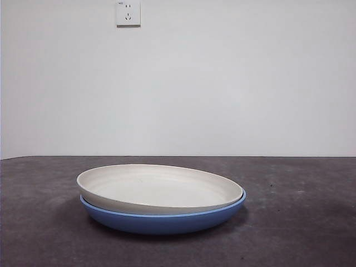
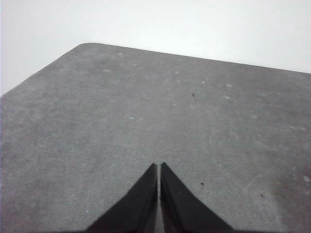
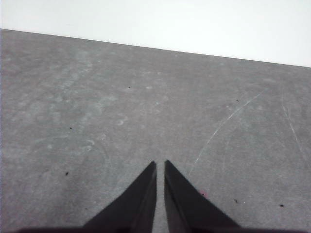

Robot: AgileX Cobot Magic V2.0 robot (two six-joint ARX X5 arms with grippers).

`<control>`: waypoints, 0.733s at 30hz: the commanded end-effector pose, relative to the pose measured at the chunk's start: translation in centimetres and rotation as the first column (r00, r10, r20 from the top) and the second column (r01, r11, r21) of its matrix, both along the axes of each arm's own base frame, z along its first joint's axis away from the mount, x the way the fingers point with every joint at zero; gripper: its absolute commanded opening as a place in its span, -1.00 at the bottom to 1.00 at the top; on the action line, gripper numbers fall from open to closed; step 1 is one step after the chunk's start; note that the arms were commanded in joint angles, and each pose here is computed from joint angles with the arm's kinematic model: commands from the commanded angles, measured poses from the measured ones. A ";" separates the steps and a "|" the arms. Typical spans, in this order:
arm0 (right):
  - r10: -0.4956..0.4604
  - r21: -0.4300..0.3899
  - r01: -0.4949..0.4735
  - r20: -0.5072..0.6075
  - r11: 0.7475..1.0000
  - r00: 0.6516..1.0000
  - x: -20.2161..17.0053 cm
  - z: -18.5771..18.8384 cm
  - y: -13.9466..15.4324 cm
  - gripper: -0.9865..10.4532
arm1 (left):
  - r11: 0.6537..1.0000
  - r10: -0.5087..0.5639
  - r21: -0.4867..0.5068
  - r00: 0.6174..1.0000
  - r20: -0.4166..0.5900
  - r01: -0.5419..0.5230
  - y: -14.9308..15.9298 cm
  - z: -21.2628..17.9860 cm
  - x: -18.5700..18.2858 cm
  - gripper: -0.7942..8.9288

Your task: Pick up the white plate, put it on the blue plate, put it on desk

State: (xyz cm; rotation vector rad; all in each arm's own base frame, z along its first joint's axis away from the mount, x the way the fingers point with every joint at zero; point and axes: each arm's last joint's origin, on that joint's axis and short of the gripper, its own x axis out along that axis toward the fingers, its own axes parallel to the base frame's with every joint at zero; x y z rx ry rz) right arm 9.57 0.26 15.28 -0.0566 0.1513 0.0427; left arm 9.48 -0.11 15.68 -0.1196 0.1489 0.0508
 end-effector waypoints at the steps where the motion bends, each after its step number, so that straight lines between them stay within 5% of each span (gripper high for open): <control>1: -0.001 -0.007 0.001 0.010 1.000 1.000 0.1 0.0 0.0 -0.78 | 1.000 -0.002 0.012 1.000 -0.027 0.002 0.0 -0.8 0.1 -0.81; 22: -0.001 -0.007 0.001 0.010 1.000 1.000 0.1 0.0 0.0 -0.78 | 1.000 -0.007 0.012 1.000 -0.027 0.007 -0.1 -0.8 0.1 -0.81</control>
